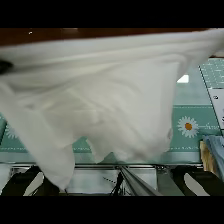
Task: Fold the shirts.
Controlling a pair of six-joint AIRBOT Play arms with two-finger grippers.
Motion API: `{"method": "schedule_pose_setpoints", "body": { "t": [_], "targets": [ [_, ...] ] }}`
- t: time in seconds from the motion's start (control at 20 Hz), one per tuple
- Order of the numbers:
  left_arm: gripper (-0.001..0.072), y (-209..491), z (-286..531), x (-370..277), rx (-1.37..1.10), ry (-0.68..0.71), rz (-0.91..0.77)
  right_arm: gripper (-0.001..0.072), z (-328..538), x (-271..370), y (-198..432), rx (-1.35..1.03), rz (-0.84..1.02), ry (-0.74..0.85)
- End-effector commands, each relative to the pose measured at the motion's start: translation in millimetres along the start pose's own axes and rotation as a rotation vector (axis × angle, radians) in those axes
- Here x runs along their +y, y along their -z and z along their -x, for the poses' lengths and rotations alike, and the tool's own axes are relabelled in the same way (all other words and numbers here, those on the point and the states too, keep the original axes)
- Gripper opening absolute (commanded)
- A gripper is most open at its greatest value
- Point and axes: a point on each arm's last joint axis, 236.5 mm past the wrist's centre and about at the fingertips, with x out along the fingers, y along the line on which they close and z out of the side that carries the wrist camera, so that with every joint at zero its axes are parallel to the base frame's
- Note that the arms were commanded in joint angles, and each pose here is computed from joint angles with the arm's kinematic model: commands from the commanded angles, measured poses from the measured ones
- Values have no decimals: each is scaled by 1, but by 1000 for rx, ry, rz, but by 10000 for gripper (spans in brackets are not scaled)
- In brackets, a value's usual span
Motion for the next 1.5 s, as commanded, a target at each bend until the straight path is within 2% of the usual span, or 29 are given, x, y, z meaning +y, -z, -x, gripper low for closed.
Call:
{"method": "schedule_pose_setpoints", "body": {
  "t": [0.0,0.2,0.4,0.7,0.9,0.95,1.0,1.1,1.15,1.25,1.3,1.45],
  "targets": [
    [25,33,-37,57,92,20,200,13,-77,-21,22,228,-19,-10],
    [25,52,-90,146,61,-19,379,13,-191,-24,34,362,12,-42],
    [26,79,-145,222,103,-61,440,13,-285,-38,39,349,-11,-37],
    [26,143,-204,309,247,-97,625,14,-363,-55,84,449,-48,-23],
    [28,192,-226,328,373,-66,753,14,-389,-54,125,570,-105,-36],
    [55,197,-226,329,387,-59,773,15,-391,-51,127,575,-113,-48],
    [125,195,-223,334,376,-69,796,75,-391,-50,126,568,-116,-53],
    [396,175,-207,343,339,-68,833,466,-381,-47,121,567,-100,-66],
    [460,160,-192,344,329,-47,844,493,-371,-46,116,566,-63,-72],
    [452,134,-151,341,341,1,840,493,-339,-51,103,560,-14,-47],
    [451,132,-128,342,378,-29,847,493,-319,-54,92,536,-21,-37],
    [451,165,-53,364,496,-334,838,493,-256,-90,84,555,-13,92]
  ]
}}
